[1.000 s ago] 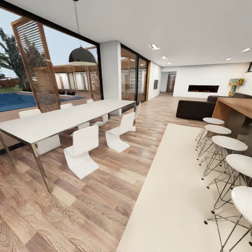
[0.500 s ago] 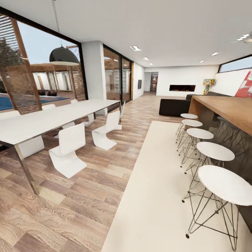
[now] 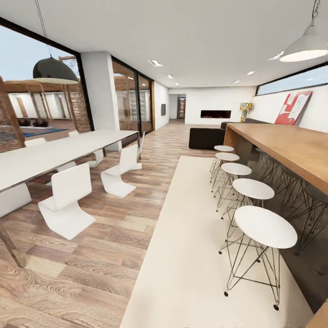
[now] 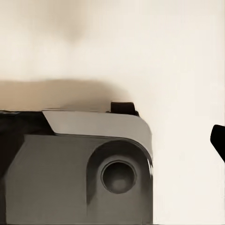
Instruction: Set up a coffee station on the kitchen countertop: keep the coffee maker on the countertop, move the bottle of coffee from the kitchen shelf to the counter next to the coffee maker, place a paper coffee filter on top of the coffee maker, put the saucer next to the coffee maker with the coffee cup on the saucer, and place the electric kettle next to the coffee maker.
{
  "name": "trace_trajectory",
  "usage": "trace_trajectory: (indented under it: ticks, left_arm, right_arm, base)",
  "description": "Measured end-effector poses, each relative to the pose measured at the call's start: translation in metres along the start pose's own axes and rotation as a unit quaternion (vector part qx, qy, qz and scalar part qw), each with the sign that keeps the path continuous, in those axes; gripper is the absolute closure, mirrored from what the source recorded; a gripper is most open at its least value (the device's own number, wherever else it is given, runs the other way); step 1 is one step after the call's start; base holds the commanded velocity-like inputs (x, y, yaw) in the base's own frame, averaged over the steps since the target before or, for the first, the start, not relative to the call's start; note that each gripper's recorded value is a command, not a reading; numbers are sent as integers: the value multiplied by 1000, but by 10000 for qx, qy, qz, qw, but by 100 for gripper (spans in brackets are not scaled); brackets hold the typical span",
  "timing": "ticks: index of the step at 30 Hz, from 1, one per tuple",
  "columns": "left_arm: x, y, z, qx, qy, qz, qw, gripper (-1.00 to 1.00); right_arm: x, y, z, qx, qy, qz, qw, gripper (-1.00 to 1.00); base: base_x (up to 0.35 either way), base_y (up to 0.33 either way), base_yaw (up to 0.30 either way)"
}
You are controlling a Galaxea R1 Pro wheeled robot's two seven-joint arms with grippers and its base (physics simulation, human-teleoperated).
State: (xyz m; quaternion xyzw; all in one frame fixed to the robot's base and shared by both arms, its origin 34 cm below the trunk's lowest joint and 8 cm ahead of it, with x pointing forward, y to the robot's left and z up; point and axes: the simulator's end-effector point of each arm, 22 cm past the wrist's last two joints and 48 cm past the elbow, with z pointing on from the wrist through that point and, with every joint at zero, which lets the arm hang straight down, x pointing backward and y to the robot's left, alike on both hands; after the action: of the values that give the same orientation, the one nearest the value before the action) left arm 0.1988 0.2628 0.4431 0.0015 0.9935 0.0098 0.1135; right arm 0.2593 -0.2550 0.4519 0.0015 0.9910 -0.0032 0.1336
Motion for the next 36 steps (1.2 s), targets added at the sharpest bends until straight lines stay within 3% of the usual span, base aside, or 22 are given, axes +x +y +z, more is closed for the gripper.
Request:
trace_trajectory:
  ticks: [4, 9, 13, 15, 22, 36]
  left_arm:
    - [-62, 10, 6, -80, -542, -19, 9985, -100]
    - [-164, 22, 5, -221, -1345, -98, 9906, -100]
    - [-250, 32, -5, -413, -1963, -173, 9795, -100]
    - [-269, 39, -9, -465, -2120, -190, 9760, -100]
    - [-266, 45, -9, -473, -2190, -163, 9744, -100]
    - [-262, 45, -8, -453, -2161, -119, 9752, -100]
  right_arm:
    - [-47, -17, -1, 96, -488, -32, 9988, -100]
    - [-114, -24, -11, 127, -1188, -48, 9928, -100]
    - [-189, -24, -34, 122, -1992, -59, 9799, -100]
    - [-205, -24, -40, 120, -2169, -56, 9761, -100]
    - [-183, -24, -31, 124, -1956, -32, 9806, -100]
    - [-181, -24, -31, 126, -2090, -33, 9778, -100]
  base:
    - [0, 0, -268]
    - [0, 0, -280]
    - [0, 0, -285]
    - [0, 0, -290]
    - [0, 0, -292]
    - [0, 0, -292]
